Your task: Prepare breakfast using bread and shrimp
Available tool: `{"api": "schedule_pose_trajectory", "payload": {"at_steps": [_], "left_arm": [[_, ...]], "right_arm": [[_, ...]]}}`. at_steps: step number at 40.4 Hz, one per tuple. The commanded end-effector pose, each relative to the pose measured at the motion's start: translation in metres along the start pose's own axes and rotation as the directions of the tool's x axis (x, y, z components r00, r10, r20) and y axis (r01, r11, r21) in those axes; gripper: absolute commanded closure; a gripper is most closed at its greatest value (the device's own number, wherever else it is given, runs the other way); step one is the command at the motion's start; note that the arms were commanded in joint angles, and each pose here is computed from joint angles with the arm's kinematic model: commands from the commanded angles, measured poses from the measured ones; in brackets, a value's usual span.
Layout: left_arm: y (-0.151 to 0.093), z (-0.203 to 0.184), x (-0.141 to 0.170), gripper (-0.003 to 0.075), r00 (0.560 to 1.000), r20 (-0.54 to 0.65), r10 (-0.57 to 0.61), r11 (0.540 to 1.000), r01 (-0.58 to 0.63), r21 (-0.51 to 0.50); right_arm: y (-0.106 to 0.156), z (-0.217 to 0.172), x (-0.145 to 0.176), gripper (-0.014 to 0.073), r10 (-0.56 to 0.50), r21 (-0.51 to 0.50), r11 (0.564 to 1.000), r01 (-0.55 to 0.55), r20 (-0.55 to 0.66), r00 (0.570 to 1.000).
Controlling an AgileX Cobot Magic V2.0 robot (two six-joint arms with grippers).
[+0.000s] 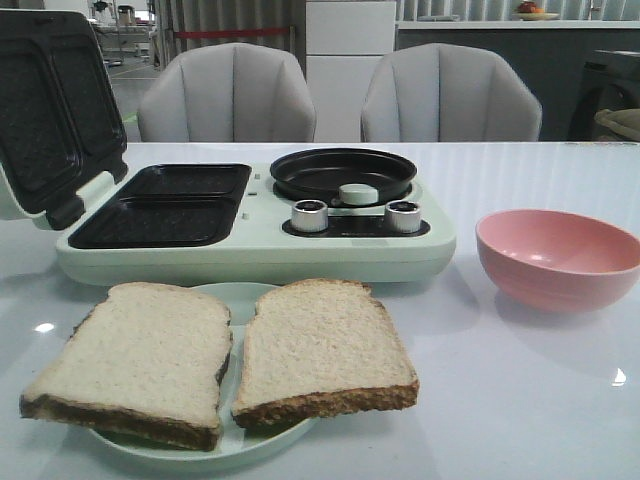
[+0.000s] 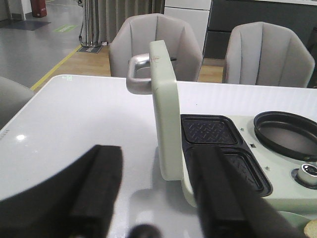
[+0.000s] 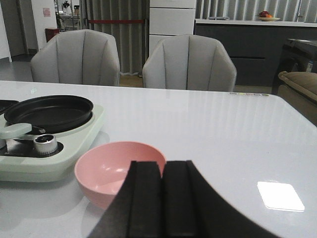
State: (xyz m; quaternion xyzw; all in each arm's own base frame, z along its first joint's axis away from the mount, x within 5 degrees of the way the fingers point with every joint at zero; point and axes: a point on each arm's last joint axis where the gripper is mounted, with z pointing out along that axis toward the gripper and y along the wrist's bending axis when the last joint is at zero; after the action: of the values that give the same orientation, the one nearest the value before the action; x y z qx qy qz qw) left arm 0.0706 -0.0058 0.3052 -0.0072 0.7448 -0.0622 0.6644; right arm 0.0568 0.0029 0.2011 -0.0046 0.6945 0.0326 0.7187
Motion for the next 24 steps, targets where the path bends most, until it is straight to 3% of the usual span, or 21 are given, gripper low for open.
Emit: {"api": "schedule_pose_trajectory", "payload": {"at_steps": [1,17,24], "left_arm": [[-0.002,0.0,-0.015,0.0148,0.996,0.089,-0.008,1.0,0.007,0.011],[-0.002,0.001,-0.015,0.0148,0.996,0.088,-0.023,1.0,0.021,0.017],[-0.001,0.007,-0.003,0.0148,0.98,-0.054,0.191,0.982,-0.19,0.019]], "right_arm": [[0.0,-0.002,-0.011,0.0629,-0.016,0.0,1.0,0.016,0.124,0.992],[0.0,-0.002,-0.011,0.0629,-0.016,0.0,1.0,0.016,0.124,0.992],[0.0,-0.002,-0.011,0.0629,-0.016,0.0,1.0,0.016,0.124,0.992]]}}
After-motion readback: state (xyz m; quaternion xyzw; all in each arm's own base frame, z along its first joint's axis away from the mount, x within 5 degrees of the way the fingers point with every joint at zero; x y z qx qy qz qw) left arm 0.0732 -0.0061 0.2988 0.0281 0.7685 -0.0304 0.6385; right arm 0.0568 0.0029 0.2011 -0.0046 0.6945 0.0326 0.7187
